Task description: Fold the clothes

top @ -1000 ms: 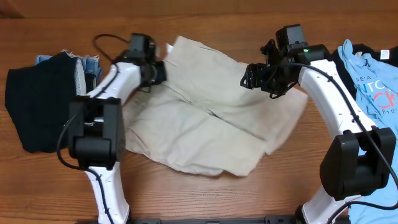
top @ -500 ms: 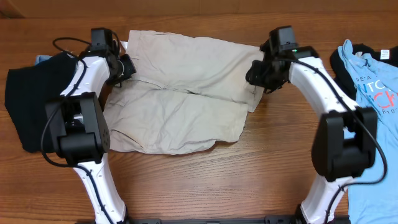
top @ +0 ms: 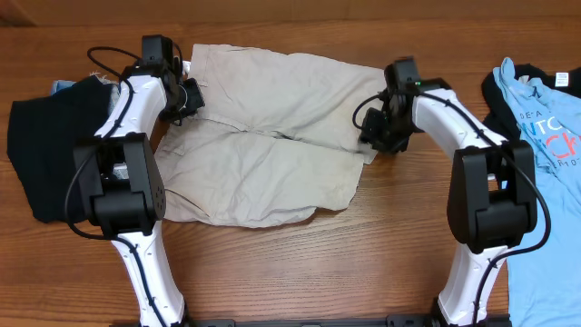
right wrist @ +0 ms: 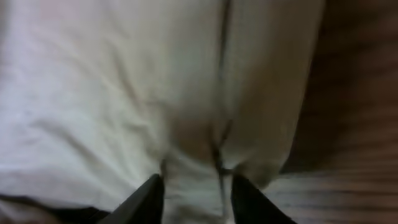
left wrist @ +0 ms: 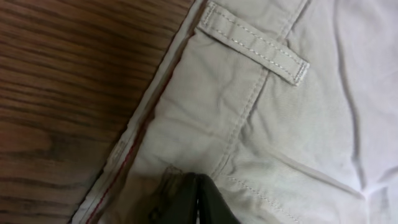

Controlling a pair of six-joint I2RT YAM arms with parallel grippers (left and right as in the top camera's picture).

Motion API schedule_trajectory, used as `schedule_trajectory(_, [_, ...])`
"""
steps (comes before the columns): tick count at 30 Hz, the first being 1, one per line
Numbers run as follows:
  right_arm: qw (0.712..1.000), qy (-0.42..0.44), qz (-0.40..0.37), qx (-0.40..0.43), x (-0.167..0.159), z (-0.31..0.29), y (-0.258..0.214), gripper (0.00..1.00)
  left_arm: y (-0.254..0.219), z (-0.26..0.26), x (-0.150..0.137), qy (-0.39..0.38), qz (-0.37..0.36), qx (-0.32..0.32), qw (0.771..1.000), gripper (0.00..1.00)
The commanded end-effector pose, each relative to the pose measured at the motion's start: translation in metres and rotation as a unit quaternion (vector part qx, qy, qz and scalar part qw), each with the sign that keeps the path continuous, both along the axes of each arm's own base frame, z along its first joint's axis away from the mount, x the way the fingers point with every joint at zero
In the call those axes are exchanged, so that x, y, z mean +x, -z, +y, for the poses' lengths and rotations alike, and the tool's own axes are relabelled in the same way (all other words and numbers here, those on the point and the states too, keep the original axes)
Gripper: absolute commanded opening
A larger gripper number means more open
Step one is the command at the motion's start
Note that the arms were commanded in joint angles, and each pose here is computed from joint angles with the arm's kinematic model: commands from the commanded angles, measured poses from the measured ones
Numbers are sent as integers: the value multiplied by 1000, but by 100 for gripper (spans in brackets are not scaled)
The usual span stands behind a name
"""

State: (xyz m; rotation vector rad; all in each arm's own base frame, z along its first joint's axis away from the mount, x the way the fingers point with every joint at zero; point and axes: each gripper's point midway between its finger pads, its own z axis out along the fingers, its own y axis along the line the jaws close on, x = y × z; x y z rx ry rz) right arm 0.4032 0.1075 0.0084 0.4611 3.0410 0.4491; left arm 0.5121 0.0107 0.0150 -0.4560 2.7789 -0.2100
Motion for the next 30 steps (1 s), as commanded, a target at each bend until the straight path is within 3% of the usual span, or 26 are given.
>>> schedule_trajectory(1, [1000, 5, 17, 15, -13, 5, 12, 31, 14, -8, -6, 25, 21, 3, 999, 7])
schedule_trajectory(4, [1000, -6, 8, 14, -11, 4, 8, 11, 16, -3, -9, 20, 29, 16, 999, 7])
schedule_trajectory(7, [1000, -6, -7, -10, -3, -14, -5, 5, 16, 2, -10, 18, 31, 28, 999, 7])
schedule_trajectory(13, [997, 29, -37, -66, 12, -63, -31, 4, 16, 3, -10, 16, 31, 31, 999, 7])
schedule_trajectory(25, [987, 101, 17, -125, -11, -137, -20, 4, 16, 3, -9, 14, 29, 30, 999, 7])
schedule_trajectory(26, [987, 102, 17, -125, -12, -138, -20, 5, 16, 3, -8, 15, 27, 28, 999, 8])
schedule_trajectory(28, [987, 95, 10, -126, -8, -138, -20, 25, 14, 1, -5, 17, 21, 24, 999, 15])
schedule_trajectory(30, [989, 75, -8, -128, -1, -140, -24, 33, 6, 1, 1, 27, 11, 26, 999, 19])
